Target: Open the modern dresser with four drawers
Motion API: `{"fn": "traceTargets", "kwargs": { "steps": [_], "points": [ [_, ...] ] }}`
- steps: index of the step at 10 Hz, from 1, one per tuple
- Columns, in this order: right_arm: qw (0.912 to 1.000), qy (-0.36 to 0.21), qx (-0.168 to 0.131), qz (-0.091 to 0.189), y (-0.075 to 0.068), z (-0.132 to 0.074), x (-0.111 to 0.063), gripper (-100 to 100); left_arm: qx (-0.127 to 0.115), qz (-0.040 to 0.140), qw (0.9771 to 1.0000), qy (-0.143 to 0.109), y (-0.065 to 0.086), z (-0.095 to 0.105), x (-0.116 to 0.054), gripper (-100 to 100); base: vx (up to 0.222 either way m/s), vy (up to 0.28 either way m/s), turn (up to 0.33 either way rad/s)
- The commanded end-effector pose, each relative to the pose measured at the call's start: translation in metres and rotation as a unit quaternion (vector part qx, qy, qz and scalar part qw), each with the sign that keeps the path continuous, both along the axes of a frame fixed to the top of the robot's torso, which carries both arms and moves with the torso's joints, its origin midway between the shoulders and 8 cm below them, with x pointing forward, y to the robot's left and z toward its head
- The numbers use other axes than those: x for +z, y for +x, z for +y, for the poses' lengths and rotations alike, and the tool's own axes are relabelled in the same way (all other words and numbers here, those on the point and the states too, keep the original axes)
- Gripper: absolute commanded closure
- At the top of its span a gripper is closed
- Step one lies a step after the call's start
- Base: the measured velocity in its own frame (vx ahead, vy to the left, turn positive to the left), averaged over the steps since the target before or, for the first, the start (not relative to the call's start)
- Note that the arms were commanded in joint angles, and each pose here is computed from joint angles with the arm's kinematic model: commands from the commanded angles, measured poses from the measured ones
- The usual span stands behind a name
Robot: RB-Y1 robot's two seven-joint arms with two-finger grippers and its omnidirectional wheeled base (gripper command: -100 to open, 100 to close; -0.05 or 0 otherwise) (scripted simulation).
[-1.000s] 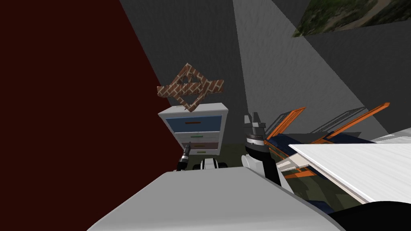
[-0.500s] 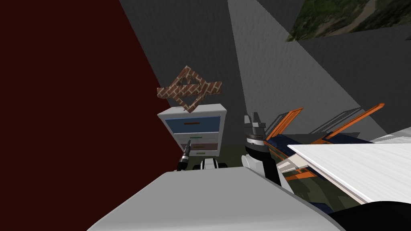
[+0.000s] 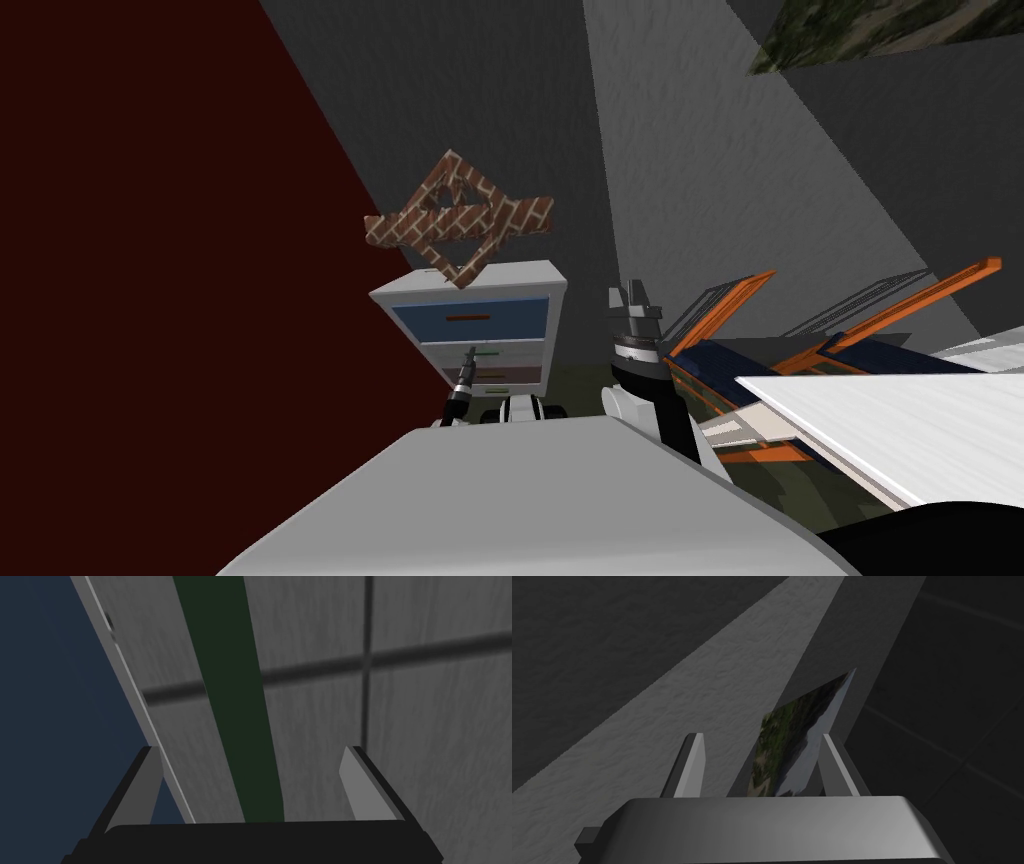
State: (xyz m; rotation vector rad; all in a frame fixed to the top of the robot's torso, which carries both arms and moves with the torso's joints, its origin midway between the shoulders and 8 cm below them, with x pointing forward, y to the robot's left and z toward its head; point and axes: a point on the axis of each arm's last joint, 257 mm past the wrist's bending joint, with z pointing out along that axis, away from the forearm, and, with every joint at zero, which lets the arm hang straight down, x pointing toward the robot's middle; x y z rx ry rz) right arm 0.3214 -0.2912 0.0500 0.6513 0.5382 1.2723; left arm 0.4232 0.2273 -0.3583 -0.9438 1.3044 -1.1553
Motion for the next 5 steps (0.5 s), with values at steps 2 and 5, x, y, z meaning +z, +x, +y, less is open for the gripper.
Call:
{"fn": "traceTargets", "kwargs": {
  "steps": [2, 5],
  "points": [
    [1.0, 0.0, 0.0, 0.0, 0.0, 0.0, 0.0, 0, 0.0, 0.002, 1.0, 0.0, -0.0049, 0.0, -0.0028, 100, -0.037, 0.014, 0.006],
    [1.0, 0.0, 0.0, 0.0, 0.0001, 0.0, 0.0001, 0, -0.005, 0.001, 1.0, 0.0, -0.0026, -0.0007, 0.0023, 100, -0.166, -0.005, 0.022]
  ]
}}
